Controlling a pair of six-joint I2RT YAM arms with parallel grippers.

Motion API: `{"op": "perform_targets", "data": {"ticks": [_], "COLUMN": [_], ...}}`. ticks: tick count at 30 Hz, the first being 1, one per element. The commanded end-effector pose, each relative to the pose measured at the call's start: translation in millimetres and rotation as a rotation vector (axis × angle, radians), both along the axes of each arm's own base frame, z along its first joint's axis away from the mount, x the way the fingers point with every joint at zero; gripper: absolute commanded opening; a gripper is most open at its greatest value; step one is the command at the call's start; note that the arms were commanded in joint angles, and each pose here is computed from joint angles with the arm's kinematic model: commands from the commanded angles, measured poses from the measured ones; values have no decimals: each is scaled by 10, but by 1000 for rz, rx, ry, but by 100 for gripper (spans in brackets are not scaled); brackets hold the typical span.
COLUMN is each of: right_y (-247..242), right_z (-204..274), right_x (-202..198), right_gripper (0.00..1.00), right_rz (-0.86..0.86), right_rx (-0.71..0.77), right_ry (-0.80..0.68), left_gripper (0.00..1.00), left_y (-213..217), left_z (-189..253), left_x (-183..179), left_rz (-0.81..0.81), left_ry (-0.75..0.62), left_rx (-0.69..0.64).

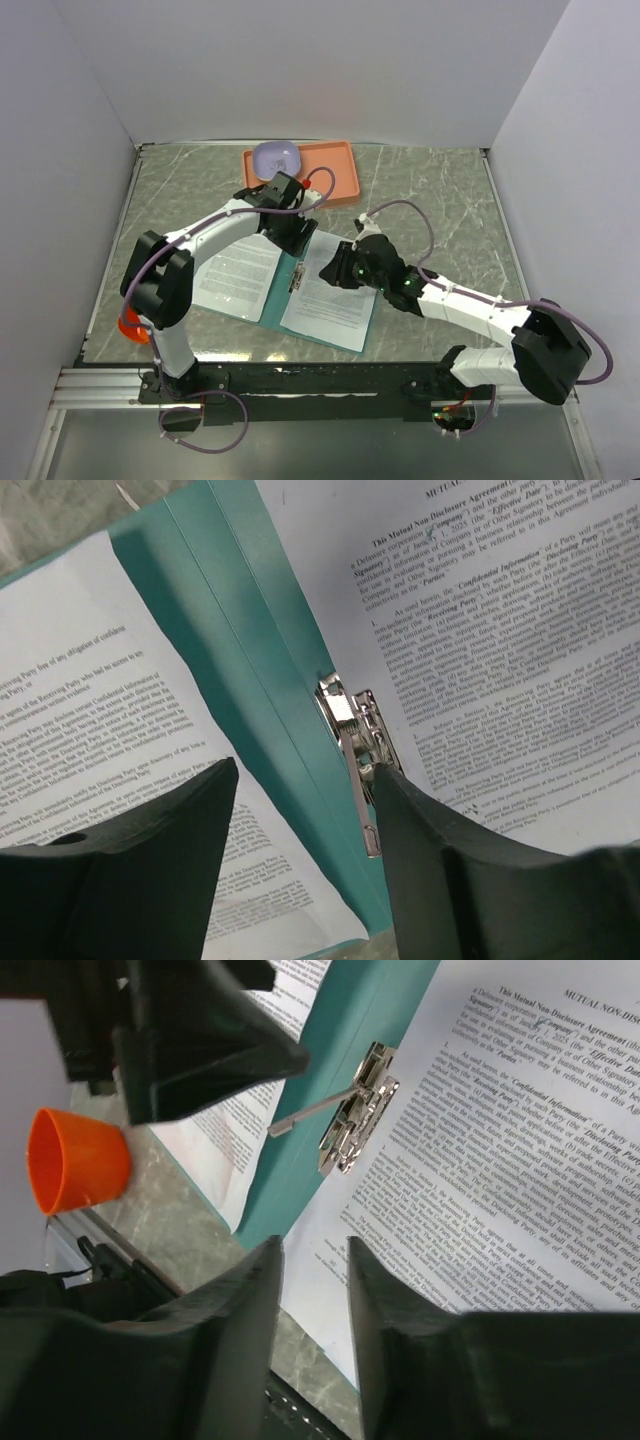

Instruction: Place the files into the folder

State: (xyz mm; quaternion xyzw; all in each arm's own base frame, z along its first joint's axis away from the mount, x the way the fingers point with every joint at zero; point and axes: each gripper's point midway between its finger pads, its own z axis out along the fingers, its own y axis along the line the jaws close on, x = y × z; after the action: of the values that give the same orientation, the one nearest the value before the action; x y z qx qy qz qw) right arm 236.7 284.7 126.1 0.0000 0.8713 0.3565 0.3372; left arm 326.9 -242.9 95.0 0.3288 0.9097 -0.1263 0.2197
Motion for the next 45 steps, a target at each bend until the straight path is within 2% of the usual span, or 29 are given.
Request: {"op": "perform_targets", "data": {"ticks": [1, 3, 7, 8, 12, 17, 23, 27, 35, 39, 45], "right_y": [19, 59, 108, 83, 8, 1, 162, 448, 1117, 1235, 1128], "right_z": [-49, -111, -222, -238, -202, 29, 88, 120, -335, -522, -725], "right_x": [114, 114, 136, 136, 32, -117, -500, -689, -1144, -1246, -1264], "right_gripper": [30, 26, 29, 31, 48, 52, 49, 43, 35, 33, 30], "right_rz": [-46, -51, -67, -86, -87, -42, 85, 183, 352, 361, 326], "right_rx": [-32, -20, -20, -23, -26, -28, -27, -34, -57, -79, -131], "right_ry": [-29, 5, 47, 58, 25, -95, -131, -132, -26, 15, 54], "left_gripper": [62, 61, 63, 63, 65, 72, 70, 69, 69, 67, 67], "left_y": [-157, -126, -153, -184, -316, -314, -357, -364, -300, -287, -272], "left_z": [249, 168, 142, 126, 58, -96, -308, -382, -365, -395, -425], "left_x": [135, 99, 82, 72, 129, 300, 367, 357, 335, 335, 345], "left_rz": [23, 25, 15, 5, 31, 109, 157, 169, 182, 193, 201], "left_ry": [-42, -34, -47, -40, -27, -69, -34, -13, -25, -22, -28], "left_rx": [-68, -60, -87, -102, -139, -82, -43, -40, -24, -18, -13]}}
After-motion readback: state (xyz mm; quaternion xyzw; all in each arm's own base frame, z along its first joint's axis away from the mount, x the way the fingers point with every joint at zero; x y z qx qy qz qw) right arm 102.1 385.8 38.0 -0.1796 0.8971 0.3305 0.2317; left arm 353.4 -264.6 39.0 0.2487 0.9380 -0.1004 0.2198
